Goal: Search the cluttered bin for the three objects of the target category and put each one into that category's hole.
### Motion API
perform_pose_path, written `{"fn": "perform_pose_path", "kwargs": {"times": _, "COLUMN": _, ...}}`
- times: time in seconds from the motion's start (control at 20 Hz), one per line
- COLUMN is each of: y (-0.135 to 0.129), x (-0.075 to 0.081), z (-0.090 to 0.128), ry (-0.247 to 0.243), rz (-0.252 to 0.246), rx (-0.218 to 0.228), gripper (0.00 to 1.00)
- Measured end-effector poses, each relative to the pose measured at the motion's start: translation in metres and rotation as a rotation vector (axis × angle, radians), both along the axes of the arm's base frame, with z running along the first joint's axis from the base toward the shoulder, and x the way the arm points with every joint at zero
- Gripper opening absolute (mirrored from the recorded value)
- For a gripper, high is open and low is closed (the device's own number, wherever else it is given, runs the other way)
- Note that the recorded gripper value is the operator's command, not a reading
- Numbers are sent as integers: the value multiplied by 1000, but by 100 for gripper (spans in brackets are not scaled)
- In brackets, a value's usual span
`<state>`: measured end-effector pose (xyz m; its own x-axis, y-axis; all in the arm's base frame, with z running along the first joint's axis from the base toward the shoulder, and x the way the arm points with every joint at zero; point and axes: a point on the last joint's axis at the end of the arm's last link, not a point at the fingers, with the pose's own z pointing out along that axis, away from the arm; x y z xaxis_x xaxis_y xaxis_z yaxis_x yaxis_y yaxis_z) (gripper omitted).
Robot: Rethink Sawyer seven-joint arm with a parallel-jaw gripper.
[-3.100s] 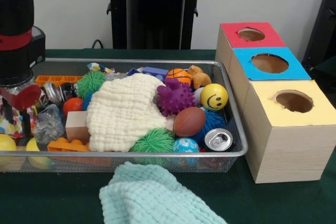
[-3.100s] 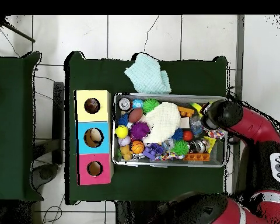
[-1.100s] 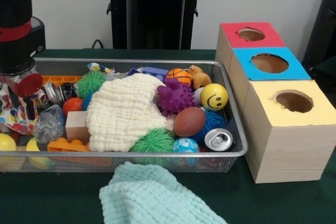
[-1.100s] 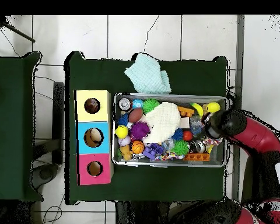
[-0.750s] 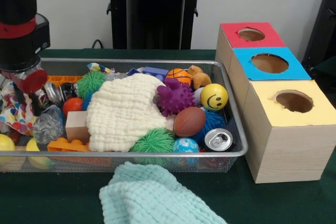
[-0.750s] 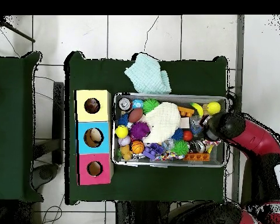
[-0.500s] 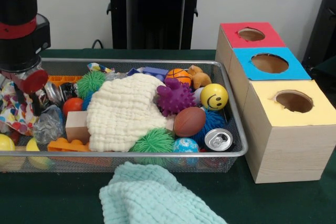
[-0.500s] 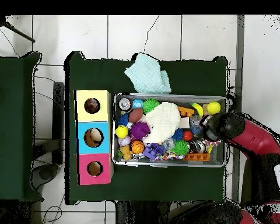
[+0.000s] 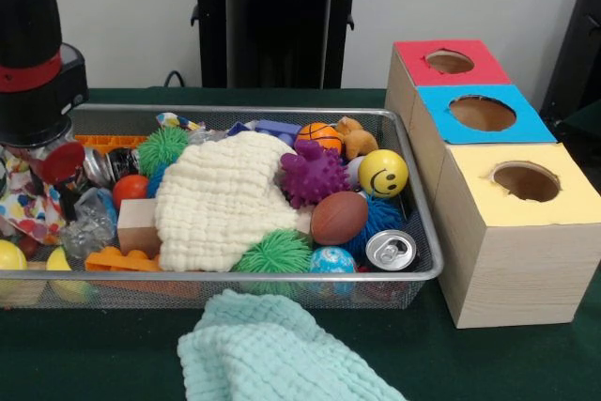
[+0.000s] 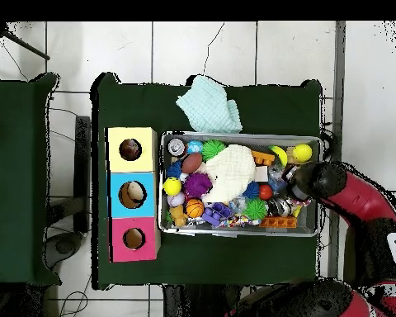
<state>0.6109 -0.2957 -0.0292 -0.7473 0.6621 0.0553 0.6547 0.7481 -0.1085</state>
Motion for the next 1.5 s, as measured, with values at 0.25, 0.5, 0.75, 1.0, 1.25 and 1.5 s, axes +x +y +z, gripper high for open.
{"fn": "perform_pose_path", "kwargs": {"times": 0.25, "y": -13, "x": -7, "z": -20, "ry": 0, "rz": -25, "rx": 25, "gripper": 100}}
{"fn": "perform_pose_path", "kwargs": {"times": 0.5, "y": -19, "x": -3, "z": -32, "ry": -20, "rz": -43, "rx": 52, "gripper": 100}}
{"fn": "perform_pose_path", "kwargs": {"times": 0.75, "y": -36, "x": -4, "z": -37, "ry": -16, "rz": -72, "rx": 82, "gripper": 0}}
{"fn": "perform_pose_path", "kwargs": {"times": 1.0, "y": -38, "x": -5, "z": -38, "ry": -16, "rz": -68, "rx": 87, "gripper": 0}}
{"fn": "perform_pose_path", "kwargs": {"times": 1.25, "y": -35, "x": -4, "z": -37, "ry": -12, "rz": -40, "rx": 70, "gripper": 0}}
{"fn": "perform_pose_path", "kwargs": {"times": 1.5, "y": -27, "x": -1, "z": -36, "ry": -7, "rz": 9, "rx": 36, "gripper": 0}}
